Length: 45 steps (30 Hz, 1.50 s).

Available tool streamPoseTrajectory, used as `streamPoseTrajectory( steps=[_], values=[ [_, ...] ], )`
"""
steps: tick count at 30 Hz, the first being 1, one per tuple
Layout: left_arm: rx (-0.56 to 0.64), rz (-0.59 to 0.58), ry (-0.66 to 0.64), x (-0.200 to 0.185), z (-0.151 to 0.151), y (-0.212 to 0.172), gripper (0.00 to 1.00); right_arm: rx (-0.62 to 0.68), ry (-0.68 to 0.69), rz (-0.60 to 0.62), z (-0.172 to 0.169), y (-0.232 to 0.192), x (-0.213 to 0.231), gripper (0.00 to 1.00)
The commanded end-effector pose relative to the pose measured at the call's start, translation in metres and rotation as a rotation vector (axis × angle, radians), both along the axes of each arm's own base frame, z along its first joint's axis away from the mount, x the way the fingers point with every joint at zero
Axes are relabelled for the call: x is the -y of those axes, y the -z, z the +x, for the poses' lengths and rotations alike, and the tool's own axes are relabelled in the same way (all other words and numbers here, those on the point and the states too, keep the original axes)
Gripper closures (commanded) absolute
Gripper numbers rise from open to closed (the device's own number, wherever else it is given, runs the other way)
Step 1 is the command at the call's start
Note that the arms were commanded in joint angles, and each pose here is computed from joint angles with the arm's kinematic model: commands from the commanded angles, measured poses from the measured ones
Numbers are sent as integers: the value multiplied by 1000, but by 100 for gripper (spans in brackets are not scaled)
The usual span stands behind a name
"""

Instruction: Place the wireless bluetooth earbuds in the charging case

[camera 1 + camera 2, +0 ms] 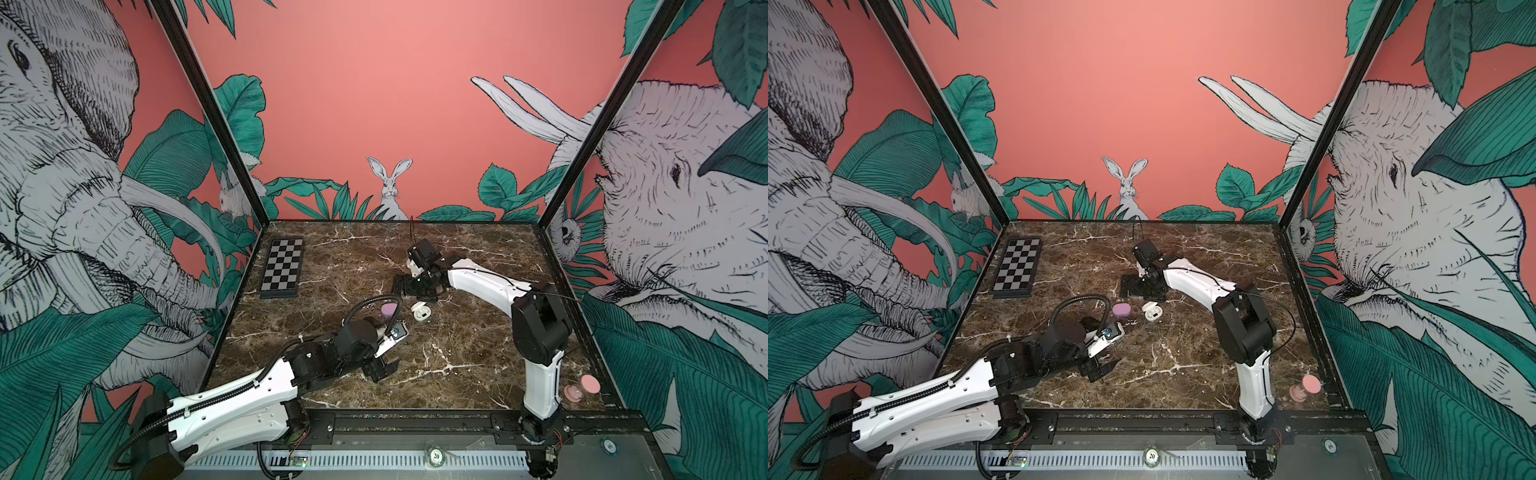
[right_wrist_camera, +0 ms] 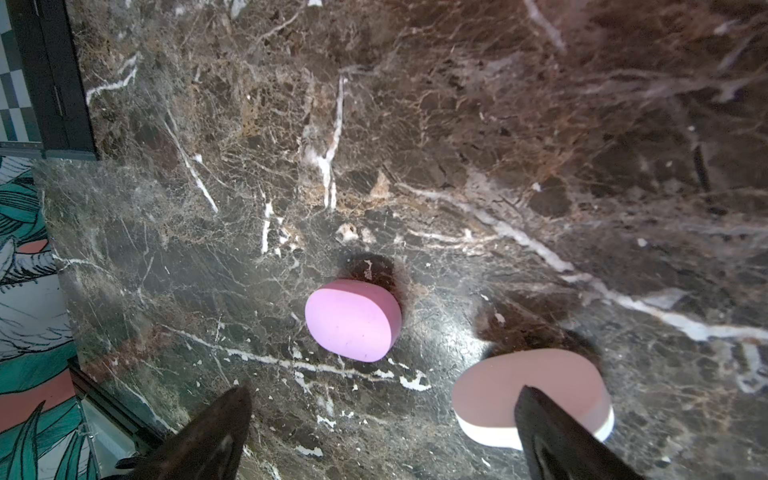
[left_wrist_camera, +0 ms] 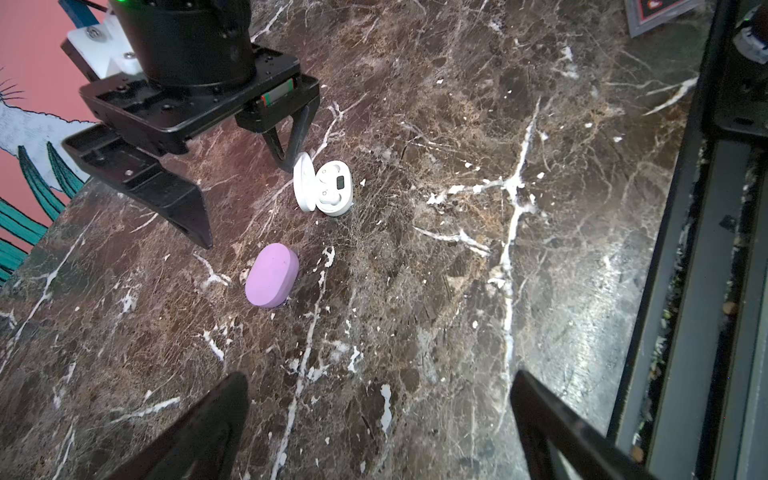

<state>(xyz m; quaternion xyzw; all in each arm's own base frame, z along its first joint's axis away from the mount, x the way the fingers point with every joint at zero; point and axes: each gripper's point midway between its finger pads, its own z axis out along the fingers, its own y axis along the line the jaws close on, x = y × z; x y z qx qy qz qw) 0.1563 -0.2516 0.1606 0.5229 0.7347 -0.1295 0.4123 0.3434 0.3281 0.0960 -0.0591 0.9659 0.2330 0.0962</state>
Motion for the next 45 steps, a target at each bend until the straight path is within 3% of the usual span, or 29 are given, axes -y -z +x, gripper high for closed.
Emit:
streamPoseTrajectory(
  steps=[1, 13, 20, 31, 45],
  values=[
    [9, -17, 16, 4, -1, -10, 1, -13, 3, -28, -4, 6, 9, 2],
    [9, -17, 17, 4, -1, -10, 1, 3, 12, -13, -11, -4, 14, 2],
    [17, -21, 12, 3, 0, -12, 1, -3, 24, 58, -25, -12, 16, 2],
    [20, -25, 12, 3, 0, -13, 1, -63, 76, 99, -57, 24, 29, 2],
    [20, -17, 10, 2, 0, -11, 1, -74, 89, 107, -58, 47, 15, 2]
  ],
)
